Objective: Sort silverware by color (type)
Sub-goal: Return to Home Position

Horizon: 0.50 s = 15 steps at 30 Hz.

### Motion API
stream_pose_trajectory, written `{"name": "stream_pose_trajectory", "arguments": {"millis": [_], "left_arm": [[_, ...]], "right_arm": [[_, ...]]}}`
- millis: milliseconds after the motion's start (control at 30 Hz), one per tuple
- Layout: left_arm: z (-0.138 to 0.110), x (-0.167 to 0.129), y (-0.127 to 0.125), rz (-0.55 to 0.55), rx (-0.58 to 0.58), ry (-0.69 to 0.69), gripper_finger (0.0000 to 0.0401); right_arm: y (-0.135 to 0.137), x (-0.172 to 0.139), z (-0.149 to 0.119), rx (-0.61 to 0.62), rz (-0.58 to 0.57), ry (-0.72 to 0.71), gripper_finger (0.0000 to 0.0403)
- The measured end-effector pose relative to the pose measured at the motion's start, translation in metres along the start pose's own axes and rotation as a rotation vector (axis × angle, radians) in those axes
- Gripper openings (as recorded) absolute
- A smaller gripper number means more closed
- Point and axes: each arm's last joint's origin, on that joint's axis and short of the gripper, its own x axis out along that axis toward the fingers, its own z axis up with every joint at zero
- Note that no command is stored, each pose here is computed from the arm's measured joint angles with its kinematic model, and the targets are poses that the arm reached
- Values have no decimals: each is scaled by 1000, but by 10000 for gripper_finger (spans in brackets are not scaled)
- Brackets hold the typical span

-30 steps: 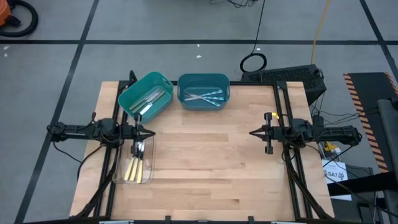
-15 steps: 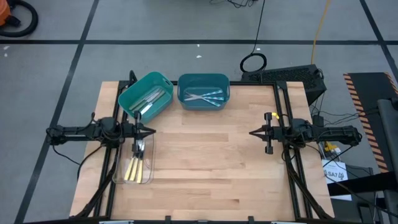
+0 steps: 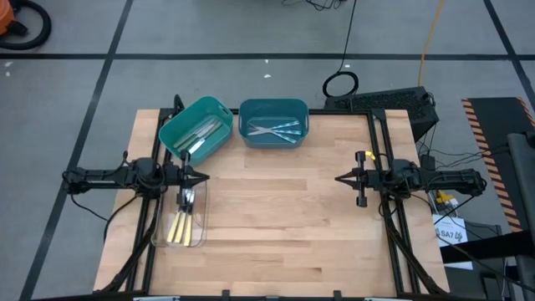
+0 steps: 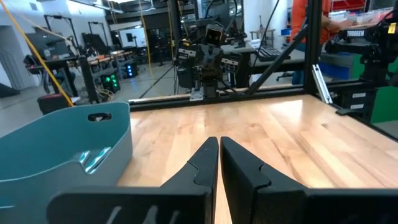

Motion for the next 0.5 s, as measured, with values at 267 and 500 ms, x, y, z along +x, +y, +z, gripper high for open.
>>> {"name": "stream_pose_trajectory", "arguments": {"millis": [267,500], "left_arm": [[0,0,0,2,7,0,26],[0,0,0,3,7,0,26]], "right_arm": [[0,0,0,0,0,0,2],[0,0,0,0,0,0,2]]}}
